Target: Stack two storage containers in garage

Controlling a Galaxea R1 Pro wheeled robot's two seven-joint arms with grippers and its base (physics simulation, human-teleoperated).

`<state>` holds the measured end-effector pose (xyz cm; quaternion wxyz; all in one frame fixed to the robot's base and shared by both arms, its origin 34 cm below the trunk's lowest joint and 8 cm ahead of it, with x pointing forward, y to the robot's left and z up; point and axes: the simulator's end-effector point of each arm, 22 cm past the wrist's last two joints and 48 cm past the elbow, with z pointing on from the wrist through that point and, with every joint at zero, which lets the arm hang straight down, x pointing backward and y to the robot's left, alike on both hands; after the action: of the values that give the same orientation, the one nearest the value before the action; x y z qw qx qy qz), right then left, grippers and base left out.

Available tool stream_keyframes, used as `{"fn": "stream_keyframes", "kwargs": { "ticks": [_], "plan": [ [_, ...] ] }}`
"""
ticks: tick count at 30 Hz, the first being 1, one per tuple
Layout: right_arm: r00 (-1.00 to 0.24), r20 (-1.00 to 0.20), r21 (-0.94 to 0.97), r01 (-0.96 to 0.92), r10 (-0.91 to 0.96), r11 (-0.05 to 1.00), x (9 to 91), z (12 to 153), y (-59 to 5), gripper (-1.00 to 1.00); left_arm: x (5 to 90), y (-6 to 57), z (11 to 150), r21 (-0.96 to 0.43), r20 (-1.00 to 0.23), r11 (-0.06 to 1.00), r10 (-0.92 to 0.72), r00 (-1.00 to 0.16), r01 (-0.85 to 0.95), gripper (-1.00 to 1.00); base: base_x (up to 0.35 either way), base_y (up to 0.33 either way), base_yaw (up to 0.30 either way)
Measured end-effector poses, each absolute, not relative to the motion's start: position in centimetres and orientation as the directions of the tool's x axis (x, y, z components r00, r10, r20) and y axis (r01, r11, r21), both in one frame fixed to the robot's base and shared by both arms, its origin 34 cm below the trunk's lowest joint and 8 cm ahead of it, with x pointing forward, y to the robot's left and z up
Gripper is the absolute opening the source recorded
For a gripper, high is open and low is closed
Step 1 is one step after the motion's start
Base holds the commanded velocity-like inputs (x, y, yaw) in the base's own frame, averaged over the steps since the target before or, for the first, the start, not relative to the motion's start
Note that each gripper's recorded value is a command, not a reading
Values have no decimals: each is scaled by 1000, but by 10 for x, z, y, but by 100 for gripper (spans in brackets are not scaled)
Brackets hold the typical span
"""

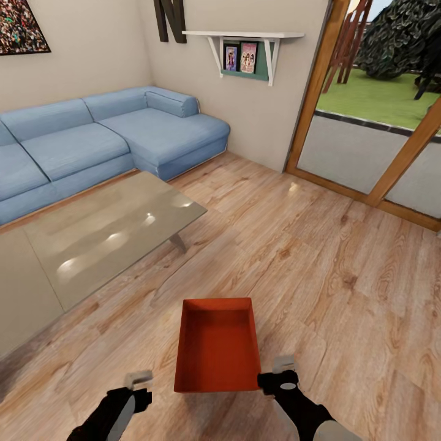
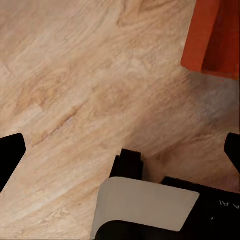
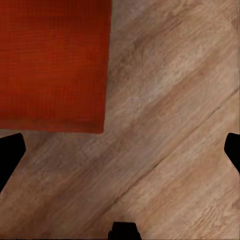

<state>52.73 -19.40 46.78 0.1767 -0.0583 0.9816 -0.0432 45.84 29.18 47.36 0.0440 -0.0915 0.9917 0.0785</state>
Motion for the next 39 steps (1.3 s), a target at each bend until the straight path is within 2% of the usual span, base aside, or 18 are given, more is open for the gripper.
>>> {"fn": "stream_keyframes", "kwargs": {
  "ticks": [10, 16, 20, 26, 32, 39],
  "plan": [
    [-902, -421, -86, -60, -91, 994, 606, 494, -178, 100, 564, 266, 491, 113, -179, 975, -167, -970, -189, 100, 0, 0, 0],
    [-900, -433, -70, -21, -50, 997, 614, 497, -179, 100, 579, 240, 495, 85, -198, 982, -151, -968, -170, 100, 0, 0, 0],
    [-893, -449, -65, -10, -38, 998, 618, 498, -179, 100, 593, 229, 498, 68, -262, 981, -156, -952, -180, 100, 0, 0, 0],
    [-871, -491, -62, 1, -29, 998, 627, 502, -183, 100, 587, 225, 493, 76, -284, 982, -143, -948, -171, 100, 0, 0, 0],
    [-879, -476, -63, -6, -36, 998, 615, 495, -189, 100, 588, 227, 492, 87, -302, 983, -127, -945, -160, 100, 0, 0, 0],
    [-882, -471, -67, -6, -36, 998, 608, 491, -192, 100, 608, 231, 499, 81, -409, 979, -140, -902, -188, 100, 0, 0, 0]
  ]
}}
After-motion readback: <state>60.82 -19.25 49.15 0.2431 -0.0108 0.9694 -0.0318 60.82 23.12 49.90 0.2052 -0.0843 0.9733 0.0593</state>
